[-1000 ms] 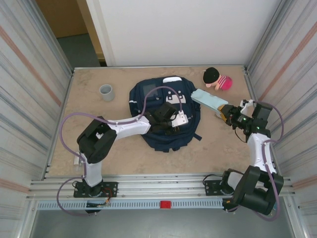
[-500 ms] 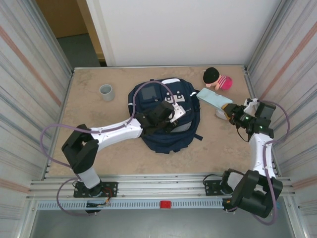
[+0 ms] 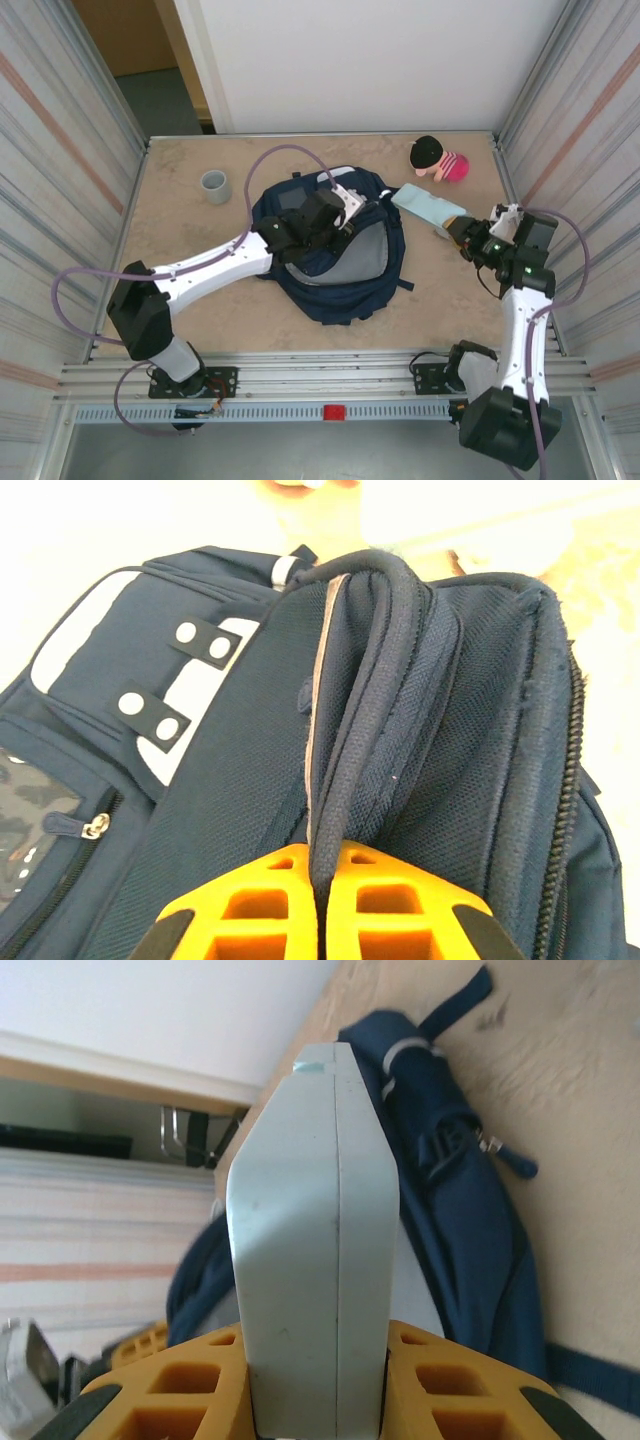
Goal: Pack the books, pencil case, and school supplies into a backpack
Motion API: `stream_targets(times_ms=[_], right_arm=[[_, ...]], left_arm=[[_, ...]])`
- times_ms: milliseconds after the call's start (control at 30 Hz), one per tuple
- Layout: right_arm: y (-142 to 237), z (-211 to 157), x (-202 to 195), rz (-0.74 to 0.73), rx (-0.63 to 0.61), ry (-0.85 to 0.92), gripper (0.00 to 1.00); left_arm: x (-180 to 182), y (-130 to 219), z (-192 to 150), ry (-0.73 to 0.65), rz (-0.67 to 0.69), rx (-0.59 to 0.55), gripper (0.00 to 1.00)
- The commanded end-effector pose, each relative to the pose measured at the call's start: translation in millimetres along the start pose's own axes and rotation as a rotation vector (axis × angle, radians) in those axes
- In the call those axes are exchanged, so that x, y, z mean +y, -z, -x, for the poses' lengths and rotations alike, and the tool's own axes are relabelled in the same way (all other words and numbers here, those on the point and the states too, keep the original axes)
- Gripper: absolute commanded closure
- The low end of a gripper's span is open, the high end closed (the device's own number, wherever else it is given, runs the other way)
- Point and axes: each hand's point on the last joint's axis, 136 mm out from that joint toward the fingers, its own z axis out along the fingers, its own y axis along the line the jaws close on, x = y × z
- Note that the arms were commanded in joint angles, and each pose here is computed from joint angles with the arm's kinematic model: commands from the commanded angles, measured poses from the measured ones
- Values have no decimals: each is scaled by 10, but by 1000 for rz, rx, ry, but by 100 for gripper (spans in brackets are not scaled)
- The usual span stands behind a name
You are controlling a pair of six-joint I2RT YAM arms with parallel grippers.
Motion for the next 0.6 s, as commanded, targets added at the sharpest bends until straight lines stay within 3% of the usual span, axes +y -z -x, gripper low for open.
stream_targets(times_ms=[0, 67, 333, 567], right_arm=[[171, -204, 179, 15, 17, 46, 85], [234, -304, 203, 10, 18, 53, 85], [179, -863, 370, 42, 215, 56, 85], [42, -1145, 403, 64, 307, -47, 85]], left_arm=[[176, 224, 466, 66, 15, -122, 100], [207, 239, 556, 71, 2, -139, 100], [254, 255, 828, 106, -75, -195, 100], [330, 260, 1000, 138, -122, -238, 100]])
